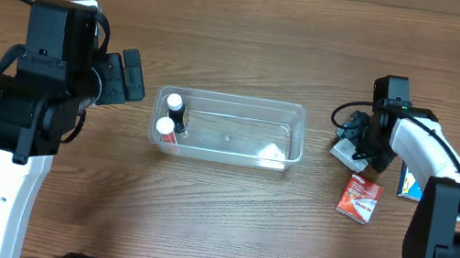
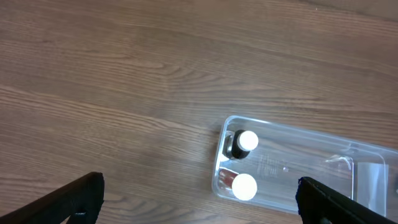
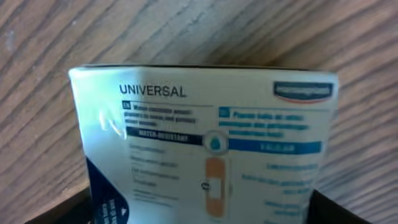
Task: Pack container
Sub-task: 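Grasp the white bandage box with the right gripper, then lower bandage box into the container's right side and release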
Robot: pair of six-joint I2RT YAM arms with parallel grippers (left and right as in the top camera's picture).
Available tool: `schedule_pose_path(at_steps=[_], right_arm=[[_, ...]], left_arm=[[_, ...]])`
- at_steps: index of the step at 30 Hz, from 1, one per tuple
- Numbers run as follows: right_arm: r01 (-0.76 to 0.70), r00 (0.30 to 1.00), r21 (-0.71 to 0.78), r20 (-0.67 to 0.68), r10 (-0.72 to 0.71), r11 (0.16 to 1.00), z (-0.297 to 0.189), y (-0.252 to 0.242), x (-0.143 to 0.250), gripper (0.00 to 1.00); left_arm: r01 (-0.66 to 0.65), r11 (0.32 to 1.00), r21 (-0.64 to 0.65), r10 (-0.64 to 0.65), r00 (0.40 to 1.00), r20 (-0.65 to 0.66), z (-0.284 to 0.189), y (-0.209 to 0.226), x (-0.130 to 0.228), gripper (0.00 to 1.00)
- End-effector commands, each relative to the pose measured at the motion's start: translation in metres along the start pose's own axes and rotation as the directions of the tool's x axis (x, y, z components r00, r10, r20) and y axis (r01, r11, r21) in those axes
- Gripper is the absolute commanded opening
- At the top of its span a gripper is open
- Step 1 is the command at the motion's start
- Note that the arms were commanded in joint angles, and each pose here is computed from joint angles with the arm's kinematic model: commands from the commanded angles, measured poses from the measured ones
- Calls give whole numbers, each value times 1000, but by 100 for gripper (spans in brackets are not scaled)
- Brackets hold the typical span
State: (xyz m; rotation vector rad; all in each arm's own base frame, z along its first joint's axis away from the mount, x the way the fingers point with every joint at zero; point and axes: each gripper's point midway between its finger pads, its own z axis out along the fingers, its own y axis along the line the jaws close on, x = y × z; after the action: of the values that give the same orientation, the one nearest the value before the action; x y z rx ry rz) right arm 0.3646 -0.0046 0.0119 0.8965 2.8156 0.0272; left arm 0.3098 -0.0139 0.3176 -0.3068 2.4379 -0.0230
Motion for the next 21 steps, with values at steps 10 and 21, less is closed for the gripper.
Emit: schedule_pose_path(at_steps=[10, 21], right_arm=[[37, 999, -29, 18, -36, 999, -31, 13, -15, 79], [514, 847, -194, 271, -458, 835, -202, 100, 56, 78]], left_arm=[[27, 1000, 9, -27, 1000, 11, -3, -1, -4, 100], [27, 1000, 9, -27, 1000, 11, -3, -1, -4, 100]])
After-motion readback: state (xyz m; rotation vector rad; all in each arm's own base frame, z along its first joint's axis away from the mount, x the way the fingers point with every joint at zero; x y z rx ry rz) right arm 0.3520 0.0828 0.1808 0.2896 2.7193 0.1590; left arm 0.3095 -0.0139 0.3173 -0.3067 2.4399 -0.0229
